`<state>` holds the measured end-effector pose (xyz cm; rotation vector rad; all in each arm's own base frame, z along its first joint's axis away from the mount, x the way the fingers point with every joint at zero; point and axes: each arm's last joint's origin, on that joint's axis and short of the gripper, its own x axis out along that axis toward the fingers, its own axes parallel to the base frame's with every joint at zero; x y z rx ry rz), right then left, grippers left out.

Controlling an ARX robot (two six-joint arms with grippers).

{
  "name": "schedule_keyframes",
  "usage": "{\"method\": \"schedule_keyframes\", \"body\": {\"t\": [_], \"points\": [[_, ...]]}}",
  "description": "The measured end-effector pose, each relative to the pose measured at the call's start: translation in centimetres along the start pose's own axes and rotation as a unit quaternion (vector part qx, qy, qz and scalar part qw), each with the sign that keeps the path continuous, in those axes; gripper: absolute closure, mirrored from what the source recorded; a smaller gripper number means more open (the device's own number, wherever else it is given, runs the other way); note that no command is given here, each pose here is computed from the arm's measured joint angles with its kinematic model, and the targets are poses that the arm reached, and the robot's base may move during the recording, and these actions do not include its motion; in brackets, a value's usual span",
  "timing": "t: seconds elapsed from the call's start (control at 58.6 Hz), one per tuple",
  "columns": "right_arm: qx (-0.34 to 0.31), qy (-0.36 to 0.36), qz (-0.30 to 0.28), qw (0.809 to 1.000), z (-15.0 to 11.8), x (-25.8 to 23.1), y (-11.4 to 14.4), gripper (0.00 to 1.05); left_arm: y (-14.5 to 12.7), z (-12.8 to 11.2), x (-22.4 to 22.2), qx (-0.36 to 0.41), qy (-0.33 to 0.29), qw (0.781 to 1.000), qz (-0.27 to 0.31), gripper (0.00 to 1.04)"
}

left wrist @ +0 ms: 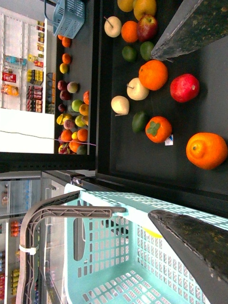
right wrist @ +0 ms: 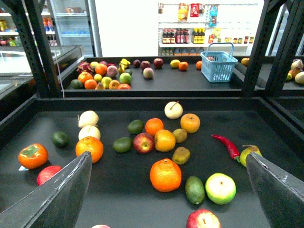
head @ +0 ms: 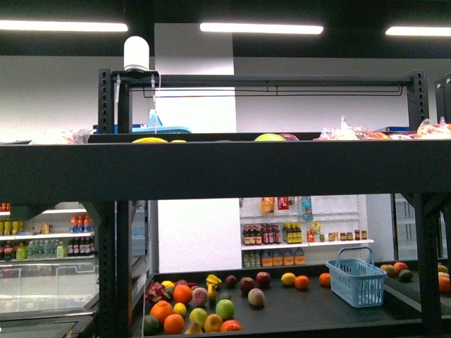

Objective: Pick lemon from shelf

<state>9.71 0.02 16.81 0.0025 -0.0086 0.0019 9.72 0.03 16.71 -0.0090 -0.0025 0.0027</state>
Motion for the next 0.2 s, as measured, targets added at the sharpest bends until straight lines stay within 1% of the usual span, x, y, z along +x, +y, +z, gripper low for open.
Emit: {"method": "schedule_keyframes", "body": {"t": [0.205], "points": [[0.000, 0.000, 0.000, 1.000, 0.00, 0.00, 0.00, 0.07, 0.00, 0.00, 0.00, 0.000, 0.000, 1.000, 0.000, 0.08]]}}
